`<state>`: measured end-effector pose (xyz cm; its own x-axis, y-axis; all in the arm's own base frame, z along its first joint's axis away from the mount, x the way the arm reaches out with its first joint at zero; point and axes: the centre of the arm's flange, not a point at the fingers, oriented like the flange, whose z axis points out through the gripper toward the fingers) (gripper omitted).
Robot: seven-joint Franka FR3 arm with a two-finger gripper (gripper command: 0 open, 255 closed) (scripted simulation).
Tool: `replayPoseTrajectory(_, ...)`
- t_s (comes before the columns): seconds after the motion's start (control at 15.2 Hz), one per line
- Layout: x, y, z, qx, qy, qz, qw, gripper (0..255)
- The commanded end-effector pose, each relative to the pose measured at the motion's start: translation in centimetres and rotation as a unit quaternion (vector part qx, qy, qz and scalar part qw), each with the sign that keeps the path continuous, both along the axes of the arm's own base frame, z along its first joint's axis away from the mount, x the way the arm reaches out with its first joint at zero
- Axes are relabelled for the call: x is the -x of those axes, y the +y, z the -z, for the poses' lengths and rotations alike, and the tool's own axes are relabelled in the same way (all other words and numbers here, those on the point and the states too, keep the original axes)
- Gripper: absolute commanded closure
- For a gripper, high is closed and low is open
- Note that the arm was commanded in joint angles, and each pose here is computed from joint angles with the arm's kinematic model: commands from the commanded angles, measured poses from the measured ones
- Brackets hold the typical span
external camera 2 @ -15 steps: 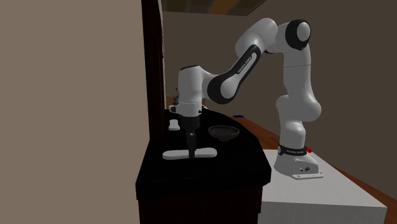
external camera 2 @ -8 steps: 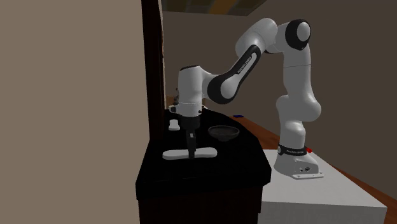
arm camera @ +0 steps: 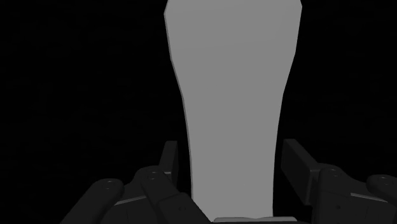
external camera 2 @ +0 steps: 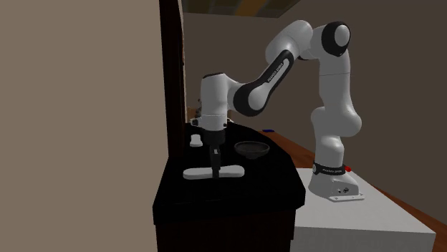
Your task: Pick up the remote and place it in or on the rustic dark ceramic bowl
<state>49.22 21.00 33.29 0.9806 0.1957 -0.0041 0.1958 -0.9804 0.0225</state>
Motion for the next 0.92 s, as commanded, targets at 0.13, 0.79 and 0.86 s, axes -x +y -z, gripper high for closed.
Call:
replayPoseTrajectory(0.13, 0.0, 0.0, -1.9, 0.0, 0.0, 0.0, 1.0, 255)
replayPoseTrajectory(0.79, 0.0, 0.0, -7.1, 0.0, 0.0, 0.0, 1.0, 255)
replayPoseTrajectory(0.86, 0.0, 0.0, -7.7, 0.0, 0.0, 0.0, 1.0, 255)
